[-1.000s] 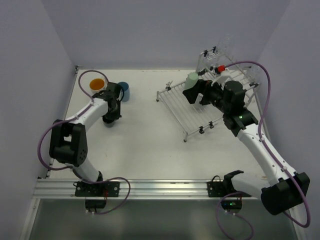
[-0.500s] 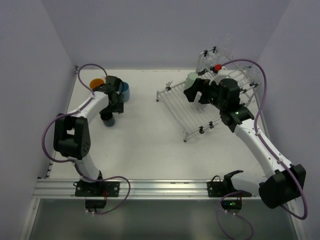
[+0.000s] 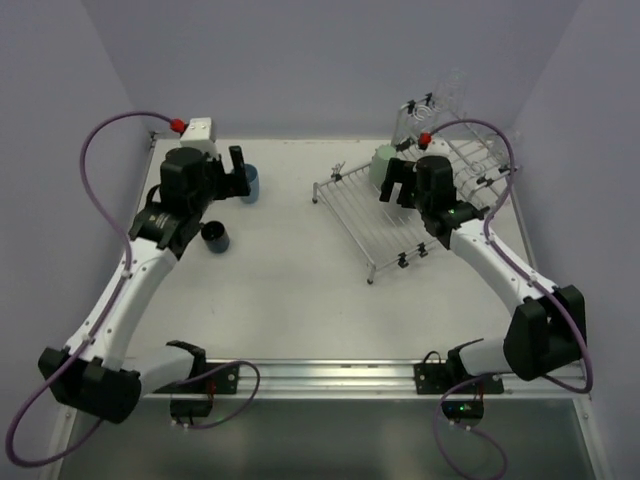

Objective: Unload the cups from the dish rack

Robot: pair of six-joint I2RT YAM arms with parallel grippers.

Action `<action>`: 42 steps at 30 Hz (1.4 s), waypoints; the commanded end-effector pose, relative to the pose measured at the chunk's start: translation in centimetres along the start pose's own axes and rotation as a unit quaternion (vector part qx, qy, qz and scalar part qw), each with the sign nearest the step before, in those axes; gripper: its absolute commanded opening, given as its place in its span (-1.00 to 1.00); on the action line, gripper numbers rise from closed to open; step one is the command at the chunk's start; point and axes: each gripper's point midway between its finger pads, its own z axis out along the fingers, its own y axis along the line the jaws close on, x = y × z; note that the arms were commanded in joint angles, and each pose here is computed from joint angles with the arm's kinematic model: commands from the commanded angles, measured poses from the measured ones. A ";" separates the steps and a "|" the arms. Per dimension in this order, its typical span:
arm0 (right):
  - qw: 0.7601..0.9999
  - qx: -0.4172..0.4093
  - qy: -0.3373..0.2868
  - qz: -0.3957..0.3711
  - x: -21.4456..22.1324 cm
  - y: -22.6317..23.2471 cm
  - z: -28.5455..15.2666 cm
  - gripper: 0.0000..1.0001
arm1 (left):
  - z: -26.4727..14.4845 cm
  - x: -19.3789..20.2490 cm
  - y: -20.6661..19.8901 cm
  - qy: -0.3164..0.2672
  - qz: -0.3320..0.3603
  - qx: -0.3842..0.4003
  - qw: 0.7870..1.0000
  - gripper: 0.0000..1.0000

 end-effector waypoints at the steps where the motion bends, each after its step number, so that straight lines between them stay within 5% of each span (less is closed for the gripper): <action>1: 0.997 0.055 -0.052 0.004 -2.9 -1.3 1.1 0.98 | -3.0 -2.6 -4.5 -0.077 -0.024 0.115 0.990 1.00; 8: 0.991 0.117 -0.057 0.007 -2.9 -3.0 3.7 0.98 | -9.4 0.1 -10.4 -0.085 -0.049 0.317 0.943 1.00; 14: 0.990 0.128 -0.065 0.008 -3.6 -2.6 5.9 0.98 | -11.0 2.8 -12.2 -0.080 -0.069 0.398 0.912 1.00; 33: 0.985 0.169 -0.014 -0.005 0.5 -4.1 8.7 0.98 | -10.8 4.0 -13.1 -0.070 -0.079 0.427 0.898 1.00; 42: 0.987 0.157 -0.015 0.002 0.5 -3.6 9.4 0.56 | -10.6 4.8 -13.0 -0.065 -0.090 0.428 0.897 1.00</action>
